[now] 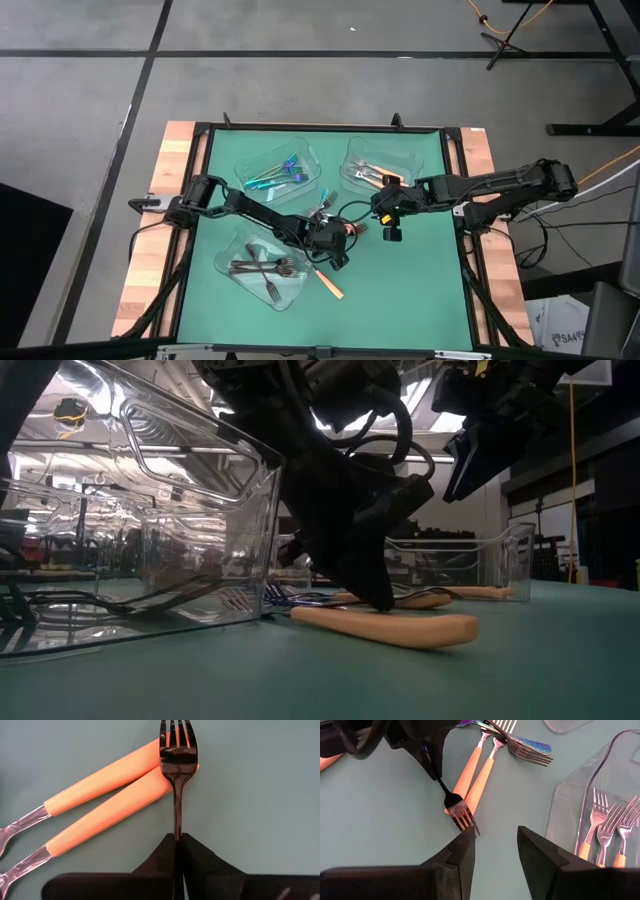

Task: Sort silverware by color (type)
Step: Put the black fork into the bottom transparent bin

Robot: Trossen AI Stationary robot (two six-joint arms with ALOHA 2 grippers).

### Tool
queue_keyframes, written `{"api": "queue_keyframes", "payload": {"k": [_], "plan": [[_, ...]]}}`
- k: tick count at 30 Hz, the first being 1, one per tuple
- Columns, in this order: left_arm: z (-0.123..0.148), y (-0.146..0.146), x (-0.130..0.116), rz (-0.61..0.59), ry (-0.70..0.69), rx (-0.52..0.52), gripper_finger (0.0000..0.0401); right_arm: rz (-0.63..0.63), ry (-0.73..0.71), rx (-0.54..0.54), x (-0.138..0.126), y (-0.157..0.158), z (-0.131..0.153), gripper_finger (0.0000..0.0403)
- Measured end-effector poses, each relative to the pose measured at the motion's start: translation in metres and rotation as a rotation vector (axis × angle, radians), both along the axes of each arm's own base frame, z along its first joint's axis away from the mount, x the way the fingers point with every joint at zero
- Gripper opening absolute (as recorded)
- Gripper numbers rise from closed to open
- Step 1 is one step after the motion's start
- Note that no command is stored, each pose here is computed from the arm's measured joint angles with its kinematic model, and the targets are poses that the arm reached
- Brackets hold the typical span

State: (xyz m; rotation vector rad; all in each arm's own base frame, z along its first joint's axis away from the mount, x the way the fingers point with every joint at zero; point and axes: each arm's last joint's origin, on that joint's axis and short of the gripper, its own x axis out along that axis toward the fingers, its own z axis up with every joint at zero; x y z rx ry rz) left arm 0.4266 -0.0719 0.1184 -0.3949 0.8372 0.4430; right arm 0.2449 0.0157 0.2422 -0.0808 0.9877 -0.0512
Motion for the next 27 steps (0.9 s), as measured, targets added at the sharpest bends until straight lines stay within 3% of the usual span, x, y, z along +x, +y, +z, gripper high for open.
{"api": "queue_keyframes", "payload": {"k": [11, 17, 27], "plan": [[0.019, -0.003, -0.002, -0.013, -0.046, -0.017, 0.0008, 0.0, 0.035, -0.003, -0.003, 0.0, -0.002, 0.0136], [0.047, -0.002, -0.007, -0.049, -0.078, 0.002, 0.0009, 0.0, 0.063, -0.005, -0.014, -0.001, 0.004, 0.0136], [0.098, 0.002, -0.033, -0.167, -0.038, 0.06, 0.001, 0.0, -0.043, 0.003, -0.038, -0.003, 0.029, 0.0136]]}}
